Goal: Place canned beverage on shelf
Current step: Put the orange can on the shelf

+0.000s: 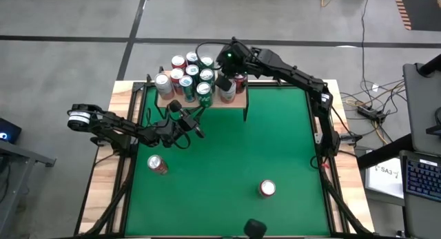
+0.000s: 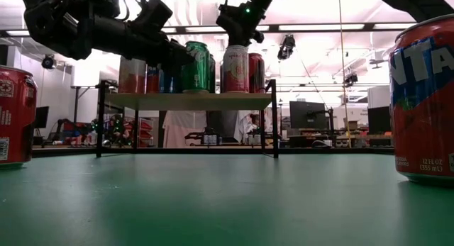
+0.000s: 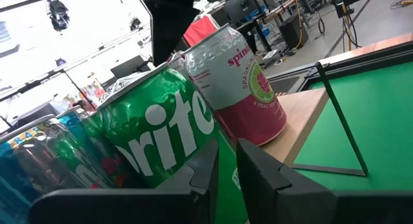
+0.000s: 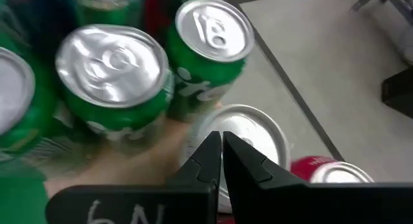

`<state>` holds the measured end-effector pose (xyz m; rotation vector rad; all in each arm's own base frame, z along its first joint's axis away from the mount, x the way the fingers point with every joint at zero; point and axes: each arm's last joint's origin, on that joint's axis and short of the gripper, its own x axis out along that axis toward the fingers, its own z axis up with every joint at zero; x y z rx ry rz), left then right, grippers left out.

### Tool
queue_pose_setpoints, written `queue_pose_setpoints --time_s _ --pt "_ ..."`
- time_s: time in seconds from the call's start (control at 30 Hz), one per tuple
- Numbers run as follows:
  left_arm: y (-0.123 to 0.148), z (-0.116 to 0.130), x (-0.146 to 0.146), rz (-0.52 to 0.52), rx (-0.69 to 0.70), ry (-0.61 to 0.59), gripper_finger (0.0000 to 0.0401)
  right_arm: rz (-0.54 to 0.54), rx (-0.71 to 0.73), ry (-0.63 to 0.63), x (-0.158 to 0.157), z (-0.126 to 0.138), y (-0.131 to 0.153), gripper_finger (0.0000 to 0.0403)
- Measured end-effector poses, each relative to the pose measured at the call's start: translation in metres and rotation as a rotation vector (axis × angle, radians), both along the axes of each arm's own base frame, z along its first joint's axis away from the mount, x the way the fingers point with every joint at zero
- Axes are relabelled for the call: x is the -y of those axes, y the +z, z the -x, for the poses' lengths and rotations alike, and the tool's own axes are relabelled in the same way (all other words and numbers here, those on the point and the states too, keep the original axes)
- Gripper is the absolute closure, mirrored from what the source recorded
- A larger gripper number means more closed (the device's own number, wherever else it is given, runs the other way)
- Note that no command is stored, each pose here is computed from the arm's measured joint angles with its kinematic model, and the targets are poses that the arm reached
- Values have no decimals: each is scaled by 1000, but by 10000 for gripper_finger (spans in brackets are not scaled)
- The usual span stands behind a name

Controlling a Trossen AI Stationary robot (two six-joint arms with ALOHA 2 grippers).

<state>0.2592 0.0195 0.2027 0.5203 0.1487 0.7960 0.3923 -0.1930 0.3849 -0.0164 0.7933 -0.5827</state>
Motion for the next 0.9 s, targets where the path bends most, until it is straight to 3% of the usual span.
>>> queue_pose_setpoints --time_s 0.9 --pt "0 0 0 -5 -5 -1 361 -5 6 5 1 -10 -11 394"
